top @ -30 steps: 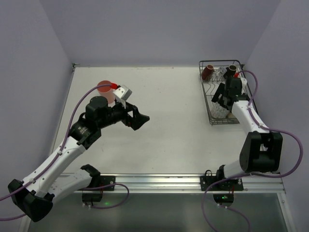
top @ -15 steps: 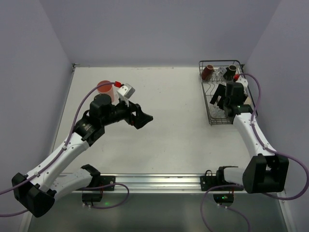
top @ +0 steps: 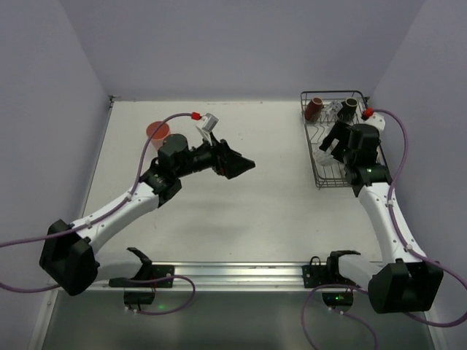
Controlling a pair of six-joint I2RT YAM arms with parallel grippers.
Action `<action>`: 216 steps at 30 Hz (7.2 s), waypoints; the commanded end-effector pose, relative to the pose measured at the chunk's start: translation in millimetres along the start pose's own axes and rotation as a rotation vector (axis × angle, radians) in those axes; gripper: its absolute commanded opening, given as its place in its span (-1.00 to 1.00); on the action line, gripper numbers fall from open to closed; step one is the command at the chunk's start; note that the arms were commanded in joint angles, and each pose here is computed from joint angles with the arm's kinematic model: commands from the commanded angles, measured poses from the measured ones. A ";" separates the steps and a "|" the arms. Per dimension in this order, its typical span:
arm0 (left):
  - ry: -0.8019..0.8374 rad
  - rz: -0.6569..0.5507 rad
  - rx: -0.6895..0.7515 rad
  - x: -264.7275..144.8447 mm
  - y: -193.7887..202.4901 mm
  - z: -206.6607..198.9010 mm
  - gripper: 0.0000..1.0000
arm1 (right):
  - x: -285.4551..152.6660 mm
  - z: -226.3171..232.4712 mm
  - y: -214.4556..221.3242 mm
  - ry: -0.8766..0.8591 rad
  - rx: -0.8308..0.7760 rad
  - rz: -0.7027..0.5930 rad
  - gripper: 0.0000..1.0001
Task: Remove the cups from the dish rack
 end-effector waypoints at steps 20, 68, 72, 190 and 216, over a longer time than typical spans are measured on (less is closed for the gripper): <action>0.253 -0.170 -0.052 146.9 -9.4 34.4 0.84 | -82.4 72.2 -51.4 -0.728 0.334 -0.043 -0.01; -0.605 -0.007 0.228 50.4 -72.8 77.6 -1.00 | -22.5 79.0 39.8 -0.732 0.336 0.361 0.98; -0.747 0.158 0.221 43.9 -70.1 130.1 -1.00 | -26.6 76.5 40.7 -0.712 0.303 0.335 0.98; -0.150 0.124 0.354 -80.3 21.5 -25.8 1.00 | 38.6 -56.9 -63.7 0.390 0.050 -0.076 -0.54; 0.112 -0.017 0.048 12.6 7.5 -25.3 0.92 | -76.2 33.6 -65.0 -0.709 0.308 -0.036 -0.81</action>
Point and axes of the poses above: each gripper's point midway between its finger pads, its own x axis out along the fingers, its own z axis along the line the jaws close on, y = z × x, the point moved 10 cm from there along -x, back along the fingers, and after that the axes turned 10 degrees about x, right-handed, at the moved point
